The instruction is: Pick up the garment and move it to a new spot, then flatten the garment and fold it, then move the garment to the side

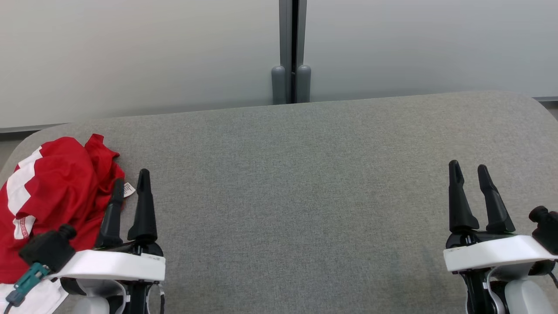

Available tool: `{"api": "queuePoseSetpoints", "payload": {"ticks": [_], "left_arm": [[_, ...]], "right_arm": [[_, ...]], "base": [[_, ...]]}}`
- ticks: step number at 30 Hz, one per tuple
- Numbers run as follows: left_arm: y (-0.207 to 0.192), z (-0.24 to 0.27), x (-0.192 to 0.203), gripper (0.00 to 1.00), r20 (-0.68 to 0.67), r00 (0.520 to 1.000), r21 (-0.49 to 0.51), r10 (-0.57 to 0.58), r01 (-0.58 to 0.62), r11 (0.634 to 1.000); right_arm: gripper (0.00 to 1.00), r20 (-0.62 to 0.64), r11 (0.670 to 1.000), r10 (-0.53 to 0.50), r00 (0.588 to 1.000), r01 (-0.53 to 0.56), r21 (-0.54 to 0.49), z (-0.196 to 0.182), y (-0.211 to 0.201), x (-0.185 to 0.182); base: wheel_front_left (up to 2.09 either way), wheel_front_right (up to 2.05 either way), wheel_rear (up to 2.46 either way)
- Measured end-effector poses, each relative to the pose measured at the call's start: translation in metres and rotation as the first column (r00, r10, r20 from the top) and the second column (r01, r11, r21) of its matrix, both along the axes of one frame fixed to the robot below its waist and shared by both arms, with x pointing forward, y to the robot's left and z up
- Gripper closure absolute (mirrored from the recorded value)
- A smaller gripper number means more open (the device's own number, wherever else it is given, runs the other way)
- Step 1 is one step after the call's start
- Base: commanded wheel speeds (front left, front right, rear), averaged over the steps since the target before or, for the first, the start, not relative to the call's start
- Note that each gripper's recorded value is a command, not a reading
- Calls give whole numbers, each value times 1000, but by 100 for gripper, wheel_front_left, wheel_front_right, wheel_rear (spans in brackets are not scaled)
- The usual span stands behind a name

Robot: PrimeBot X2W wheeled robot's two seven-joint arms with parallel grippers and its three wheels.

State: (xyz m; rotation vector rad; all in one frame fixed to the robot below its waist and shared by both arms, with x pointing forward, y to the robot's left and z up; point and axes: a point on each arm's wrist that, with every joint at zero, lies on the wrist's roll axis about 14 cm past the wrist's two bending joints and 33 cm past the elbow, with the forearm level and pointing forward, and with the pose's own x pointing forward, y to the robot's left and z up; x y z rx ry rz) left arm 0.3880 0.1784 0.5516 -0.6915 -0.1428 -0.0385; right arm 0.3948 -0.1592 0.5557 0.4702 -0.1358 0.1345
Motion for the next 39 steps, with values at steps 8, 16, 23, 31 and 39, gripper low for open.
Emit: {"api": "queuePoseSetpoints", "payload": {"ticks": [8, 16, 23, 31, 39], "left_arm": [[-21, -5, -2, 0, -13, 999, 187, -35, 37, 982], [-33, -12, -5, 0, -29, 998, 331, -53, 59, 942], [-37, -25, -8, 0, -57, 997, 439, -54, 73, 895], [-39, -32, -10, 0, -67, 997, 516, -41, 70, 854], [-43, -29, -10, 0, -43, 998, 543, -37, 55, 838]], "right_arm": [[0, 1, 991, 12, 1000, -12, -132, -6, 9, -1], [0, 15, 970, 34, 999, -30, -242, -8, 19, -3], [0, 22, 946, 53, 998, -43, -321, -11, 27, -4], [0, 35, 918, 68, 997, -49, -393, -13, 33, -5], [0, 51, 898, 86, 995, -55, -437, -13, 39, -4]], "base": [[0, 0, 0], [0, 0, 0], [0, 0, 0], [0, 0, 0], [0, 0, 0]]}}
